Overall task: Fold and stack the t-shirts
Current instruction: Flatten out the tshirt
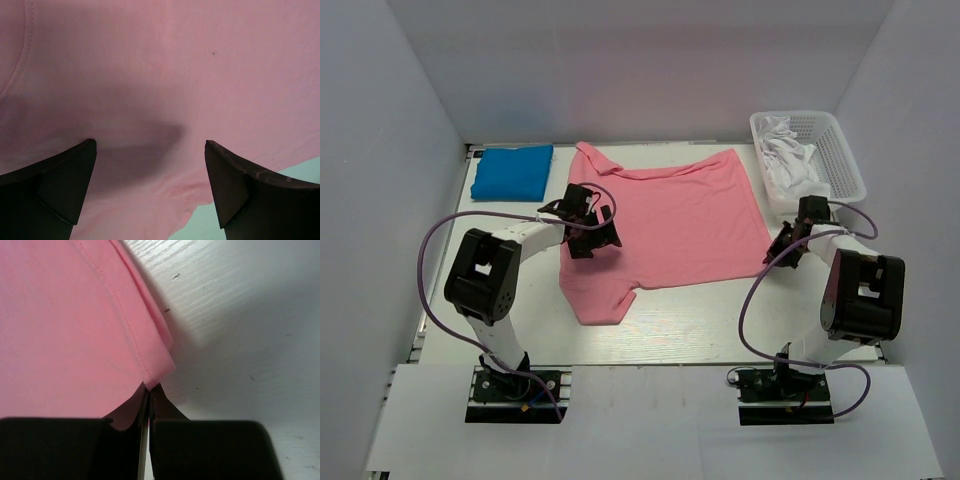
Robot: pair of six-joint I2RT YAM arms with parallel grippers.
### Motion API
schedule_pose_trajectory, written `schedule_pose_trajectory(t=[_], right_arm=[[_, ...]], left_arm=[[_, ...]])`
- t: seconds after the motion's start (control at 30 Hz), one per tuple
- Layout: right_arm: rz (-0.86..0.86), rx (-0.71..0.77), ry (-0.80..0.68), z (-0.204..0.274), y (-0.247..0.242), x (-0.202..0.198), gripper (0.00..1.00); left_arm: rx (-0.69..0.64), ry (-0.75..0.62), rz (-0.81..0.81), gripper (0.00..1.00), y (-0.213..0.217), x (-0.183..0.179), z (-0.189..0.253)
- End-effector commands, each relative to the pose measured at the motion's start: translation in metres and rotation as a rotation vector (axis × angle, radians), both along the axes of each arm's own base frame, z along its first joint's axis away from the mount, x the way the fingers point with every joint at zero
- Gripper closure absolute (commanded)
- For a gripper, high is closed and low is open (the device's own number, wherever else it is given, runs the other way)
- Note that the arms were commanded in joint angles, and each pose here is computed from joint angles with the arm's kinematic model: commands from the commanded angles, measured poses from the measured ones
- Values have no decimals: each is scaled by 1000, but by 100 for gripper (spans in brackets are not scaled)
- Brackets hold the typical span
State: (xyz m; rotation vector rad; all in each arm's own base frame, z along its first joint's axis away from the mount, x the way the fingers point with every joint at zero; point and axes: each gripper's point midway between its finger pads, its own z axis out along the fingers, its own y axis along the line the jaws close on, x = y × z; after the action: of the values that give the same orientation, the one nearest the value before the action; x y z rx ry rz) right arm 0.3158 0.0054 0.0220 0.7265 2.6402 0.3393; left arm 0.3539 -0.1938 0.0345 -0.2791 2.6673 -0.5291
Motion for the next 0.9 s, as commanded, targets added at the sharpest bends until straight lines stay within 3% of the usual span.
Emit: schedule_pose_trajectory(t=[0.0, 0.13, 0.2, 0.3, 0.37, 0.43, 0.47, 0.53, 0.7, 0.87], right_arm=[[-40, -97, 55, 27, -18, -9, 99], [-100, -198, 96, 53, -36, -19, 98], [-108, -226, 93, 66, -41, -19, 87], [-145, -257, 118, 74, -48, -25, 86], [-193, -321, 195, 70, -60, -40, 74], [-249, -384, 269, 68, -71, -54, 71], [-284, -418, 280, 70, -78, -56, 47], [-294, -456, 302, 72, -85, -59, 14], [-172, -354, 155, 83, -65, -31, 10], [41, -60, -84, 103, 3, 6, 10]], left_arm=[[72, 8, 47, 0, 18, -3, -12], [94, 28, 53, 0, 22, -6, -20], [101, 34, 45, 0, 22, -7, -24], [105, 43, 45, 0, 23, -9, -25], [112, 40, 49, 0, 24, -8, -25], [116, 48, 49, 0, 25, -10, -26], [116, 49, 49, 0, 25, -10, -26], [124, 56, 40, 0, 27, -14, -24], [111, 52, 12, 0, 24, -16, -9], [97, -2, -11, 0, 22, -10, 35]])
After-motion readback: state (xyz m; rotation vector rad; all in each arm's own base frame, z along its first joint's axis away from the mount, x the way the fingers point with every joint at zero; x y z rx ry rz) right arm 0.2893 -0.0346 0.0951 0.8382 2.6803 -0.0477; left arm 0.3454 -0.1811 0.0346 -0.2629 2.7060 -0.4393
